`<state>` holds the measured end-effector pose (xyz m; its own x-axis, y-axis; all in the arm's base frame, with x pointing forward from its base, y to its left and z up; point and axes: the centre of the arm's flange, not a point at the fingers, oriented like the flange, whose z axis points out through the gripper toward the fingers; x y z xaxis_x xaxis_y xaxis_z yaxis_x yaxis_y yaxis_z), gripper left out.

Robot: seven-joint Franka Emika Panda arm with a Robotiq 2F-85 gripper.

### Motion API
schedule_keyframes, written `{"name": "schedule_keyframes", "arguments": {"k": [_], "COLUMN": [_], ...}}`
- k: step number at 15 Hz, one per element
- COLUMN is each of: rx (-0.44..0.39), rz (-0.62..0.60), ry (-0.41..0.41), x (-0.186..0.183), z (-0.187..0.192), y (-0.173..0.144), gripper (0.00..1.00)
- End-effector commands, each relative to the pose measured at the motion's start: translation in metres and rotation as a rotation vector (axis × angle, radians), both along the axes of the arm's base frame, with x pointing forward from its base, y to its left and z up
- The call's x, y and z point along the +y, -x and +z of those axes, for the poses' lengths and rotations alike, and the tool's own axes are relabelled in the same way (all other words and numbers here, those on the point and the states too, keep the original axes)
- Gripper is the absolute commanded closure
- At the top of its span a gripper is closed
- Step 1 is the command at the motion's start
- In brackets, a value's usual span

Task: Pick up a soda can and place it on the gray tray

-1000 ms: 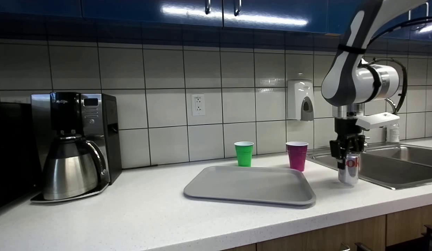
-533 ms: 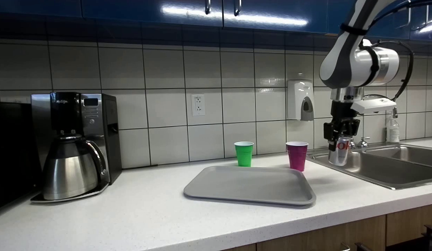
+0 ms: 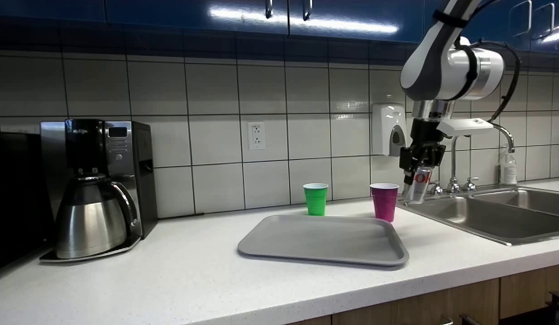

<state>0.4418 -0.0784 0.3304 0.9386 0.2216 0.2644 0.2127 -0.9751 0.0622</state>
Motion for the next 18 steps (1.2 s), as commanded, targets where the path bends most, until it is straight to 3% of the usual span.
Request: {"name": "schedule_keyframes", "arguments": {"k": [1,9,18], "rx": [-0.014,0.008,0.103], "rz": [0.066,0.168,0.253], "ry": [-0.028,-0.043,-0.028], "x": [0.027,0.082,0.121], "z": [0.017,0.011,-0.022], "y": [0.002,-0.007,-0.012], "gripper": [0.61,0.61,0.61]}}
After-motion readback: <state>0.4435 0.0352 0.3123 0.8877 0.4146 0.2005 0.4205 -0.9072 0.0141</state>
